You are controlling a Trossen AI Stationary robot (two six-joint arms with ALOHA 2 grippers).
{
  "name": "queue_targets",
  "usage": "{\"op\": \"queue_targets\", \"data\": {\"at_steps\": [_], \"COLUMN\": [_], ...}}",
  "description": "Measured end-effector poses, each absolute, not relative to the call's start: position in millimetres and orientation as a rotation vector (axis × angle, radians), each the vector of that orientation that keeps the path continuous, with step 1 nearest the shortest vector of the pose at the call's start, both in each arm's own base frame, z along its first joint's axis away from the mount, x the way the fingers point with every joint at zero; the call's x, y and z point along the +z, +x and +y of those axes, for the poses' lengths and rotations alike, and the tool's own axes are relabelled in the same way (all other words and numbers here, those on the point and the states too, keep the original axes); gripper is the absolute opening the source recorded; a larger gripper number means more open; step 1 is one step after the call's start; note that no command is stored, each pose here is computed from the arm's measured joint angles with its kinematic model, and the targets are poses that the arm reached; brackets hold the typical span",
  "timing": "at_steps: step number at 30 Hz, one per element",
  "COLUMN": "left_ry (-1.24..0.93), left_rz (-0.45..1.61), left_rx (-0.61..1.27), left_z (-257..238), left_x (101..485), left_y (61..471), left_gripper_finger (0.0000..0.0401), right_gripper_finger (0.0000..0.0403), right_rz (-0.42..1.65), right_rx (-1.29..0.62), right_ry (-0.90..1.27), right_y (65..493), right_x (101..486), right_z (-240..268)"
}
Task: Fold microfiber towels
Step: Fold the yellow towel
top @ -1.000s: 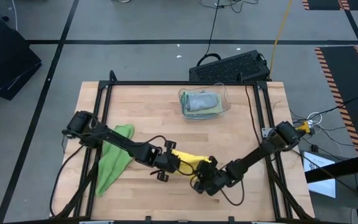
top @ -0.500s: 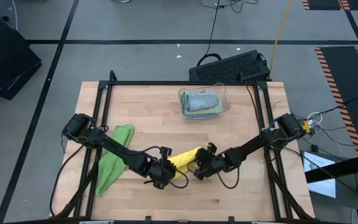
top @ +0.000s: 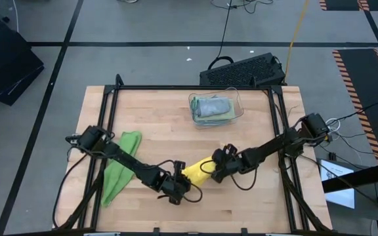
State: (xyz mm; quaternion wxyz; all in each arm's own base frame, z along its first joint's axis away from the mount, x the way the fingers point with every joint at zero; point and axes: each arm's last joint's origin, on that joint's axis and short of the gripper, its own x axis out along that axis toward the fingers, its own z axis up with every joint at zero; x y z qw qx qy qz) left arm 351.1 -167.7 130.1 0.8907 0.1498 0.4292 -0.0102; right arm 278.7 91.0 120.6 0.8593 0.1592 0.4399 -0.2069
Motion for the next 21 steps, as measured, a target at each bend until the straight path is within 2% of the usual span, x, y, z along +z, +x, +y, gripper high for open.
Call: {"op": "queue_targets", "data": {"at_steps": [8,14,18,21], "left_ry": [0.136,0.037,-0.031,-0.051], "left_rz": [0.820,0.750,0.749,0.721], "left_rx": [-0.035,-0.002,0.034,0.043], "left_z": [-159.9,-155.9,-147.9,-143.6], "left_x": [135.4,144.1,145.5,151.9], "left_y": [364.1,370.3,373.4,375.7], "left_gripper_finger": [0.0012,0.0056,0.0067,0.0053], "right_gripper_finger": [0.0000,0.0000,0.0000,0.0000], "right_rz": [1.002,1.041,0.978,0.852], "right_rx": [-0.476,-0.477,-0.396,-0.355], "right_ry": [0.371,0.394,0.551,0.720], "right_y": [256.3,241.3,240.2,238.6], "right_x": [147.6,165.4,161.6,153.4], "right_z": [83.7,79.9,90.5,104.6]}}
